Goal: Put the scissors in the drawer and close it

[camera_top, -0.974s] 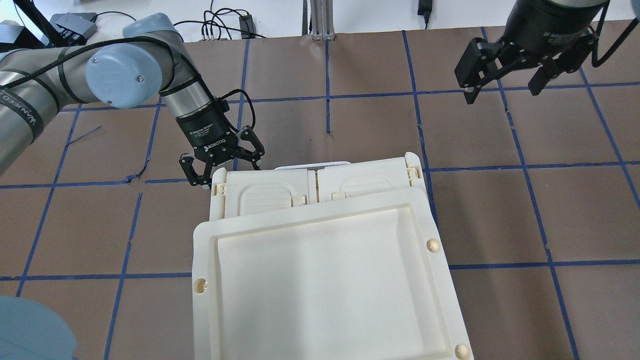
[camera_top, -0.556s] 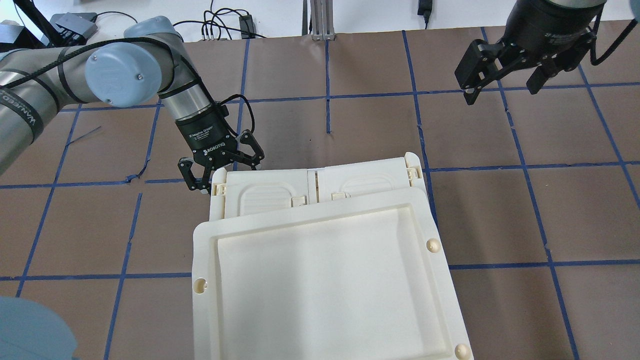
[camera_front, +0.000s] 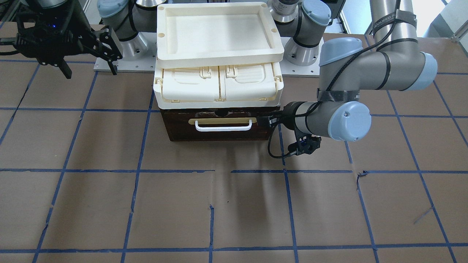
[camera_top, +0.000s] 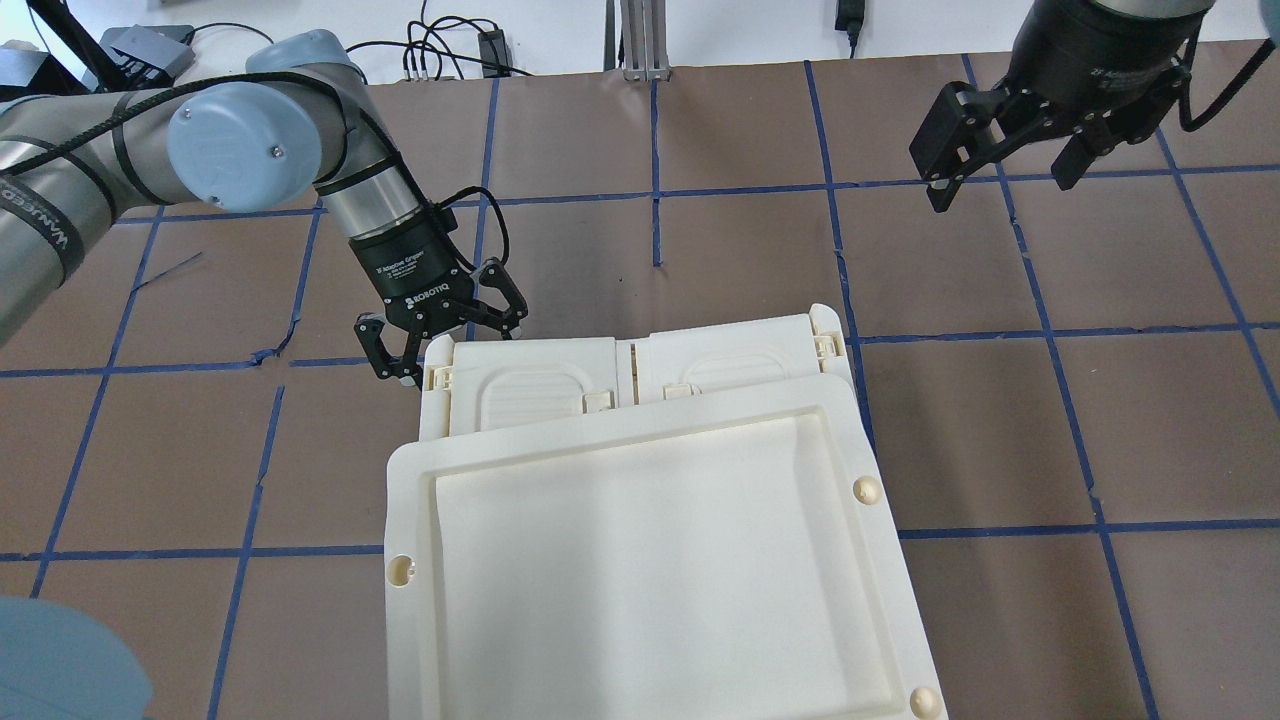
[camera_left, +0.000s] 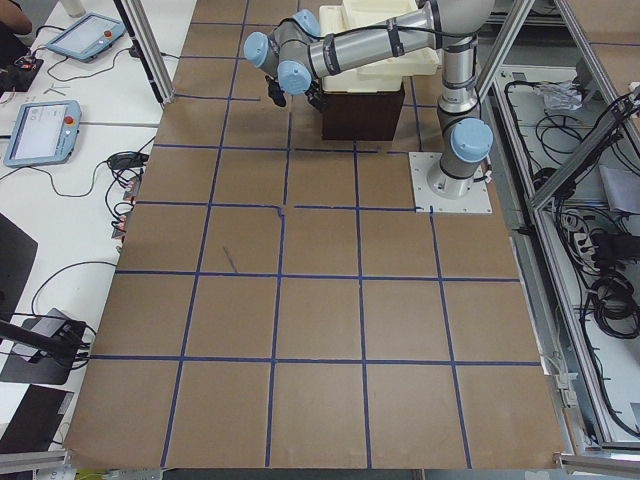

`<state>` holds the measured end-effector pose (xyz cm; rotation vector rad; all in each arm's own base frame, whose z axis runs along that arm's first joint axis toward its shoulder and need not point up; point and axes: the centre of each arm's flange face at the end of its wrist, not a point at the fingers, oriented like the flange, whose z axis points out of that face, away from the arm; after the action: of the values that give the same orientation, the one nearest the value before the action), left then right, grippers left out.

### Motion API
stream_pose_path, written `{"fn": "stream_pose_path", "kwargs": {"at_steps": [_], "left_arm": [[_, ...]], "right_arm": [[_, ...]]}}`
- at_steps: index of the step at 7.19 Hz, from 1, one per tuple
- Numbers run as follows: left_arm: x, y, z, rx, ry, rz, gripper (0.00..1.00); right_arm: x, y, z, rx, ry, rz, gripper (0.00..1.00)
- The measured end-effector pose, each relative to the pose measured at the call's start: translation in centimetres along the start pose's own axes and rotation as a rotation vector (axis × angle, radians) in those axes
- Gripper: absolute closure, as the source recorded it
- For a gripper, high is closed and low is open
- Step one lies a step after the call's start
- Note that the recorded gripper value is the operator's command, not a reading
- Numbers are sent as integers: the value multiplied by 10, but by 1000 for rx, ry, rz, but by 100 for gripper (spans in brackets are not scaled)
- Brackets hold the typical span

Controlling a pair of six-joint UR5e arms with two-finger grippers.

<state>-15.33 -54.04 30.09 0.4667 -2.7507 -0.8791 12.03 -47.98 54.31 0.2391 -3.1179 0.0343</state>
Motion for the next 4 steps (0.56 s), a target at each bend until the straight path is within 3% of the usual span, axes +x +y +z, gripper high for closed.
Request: {"fn": "stream_pose_path", "kwargs": {"at_steps": [2,3,4], "left_arm": [[11,5,-45,274,41,113,0],[11,20,-75,436,13,182,0],[6,38,-99,557,-55,250,0]], "right_arm": [[-1,0,0,1,0,-2,0],[0,0,0,1,0,-1,0],[0,0,0,0,1,1,0]]}}
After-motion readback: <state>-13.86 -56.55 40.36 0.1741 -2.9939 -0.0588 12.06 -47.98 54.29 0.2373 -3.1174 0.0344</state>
